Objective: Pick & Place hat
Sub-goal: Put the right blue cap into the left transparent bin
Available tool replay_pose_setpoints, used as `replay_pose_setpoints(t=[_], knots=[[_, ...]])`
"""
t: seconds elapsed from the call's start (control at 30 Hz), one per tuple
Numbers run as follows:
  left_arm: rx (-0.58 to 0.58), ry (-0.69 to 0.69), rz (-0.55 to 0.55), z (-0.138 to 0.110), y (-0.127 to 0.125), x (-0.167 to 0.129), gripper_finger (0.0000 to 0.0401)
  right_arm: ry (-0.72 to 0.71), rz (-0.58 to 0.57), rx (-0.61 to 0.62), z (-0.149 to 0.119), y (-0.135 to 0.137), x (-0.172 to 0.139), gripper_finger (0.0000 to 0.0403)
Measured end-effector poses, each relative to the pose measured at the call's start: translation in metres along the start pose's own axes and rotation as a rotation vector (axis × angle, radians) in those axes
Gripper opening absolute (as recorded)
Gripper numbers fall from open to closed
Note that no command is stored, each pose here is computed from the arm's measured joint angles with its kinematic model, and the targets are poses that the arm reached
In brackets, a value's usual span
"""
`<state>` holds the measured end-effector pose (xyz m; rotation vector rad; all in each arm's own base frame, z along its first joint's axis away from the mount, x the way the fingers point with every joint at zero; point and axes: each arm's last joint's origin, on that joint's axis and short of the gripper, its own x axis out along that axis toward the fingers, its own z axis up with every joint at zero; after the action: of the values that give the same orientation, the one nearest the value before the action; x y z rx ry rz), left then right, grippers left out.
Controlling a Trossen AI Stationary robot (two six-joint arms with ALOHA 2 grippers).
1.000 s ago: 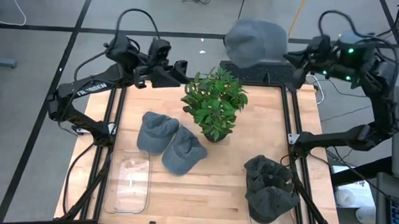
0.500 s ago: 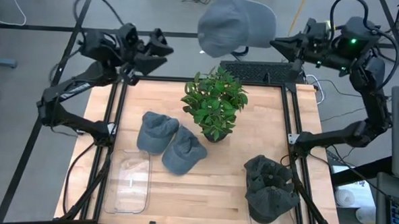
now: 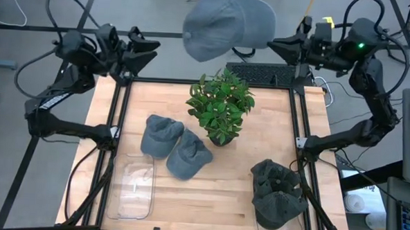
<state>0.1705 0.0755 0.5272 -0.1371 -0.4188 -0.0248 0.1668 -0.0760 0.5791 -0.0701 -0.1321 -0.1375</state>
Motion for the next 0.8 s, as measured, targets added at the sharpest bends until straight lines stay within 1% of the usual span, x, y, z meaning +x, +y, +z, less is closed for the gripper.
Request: replay_pose_setpoints(t=[0.2,0.47,0.63,0.8], knots=[[-0.068,0.024,0.154,0.002,-0.006,-0.011,0.0175,-0.009,0.056,0.007,-0.004,0.01,0.019,0.0],[-0.026,0.179,0.252,0.017,-0.033,-0.014,0.0175,0.04,0.066,-0.001,-0.018,0.018,0.045,0.0],[0.001,0.214,0.26,0.024,-0.045,-0.012,0.0175,0.04,0.051,-0.004,-0.021,0.02,0.053,0.0],[0.032,0.248,0.359,0.024,-0.05,-0.008,0.0175,-0.005,0.071,-0.005,-0.018,0.022,0.056,0.0]])
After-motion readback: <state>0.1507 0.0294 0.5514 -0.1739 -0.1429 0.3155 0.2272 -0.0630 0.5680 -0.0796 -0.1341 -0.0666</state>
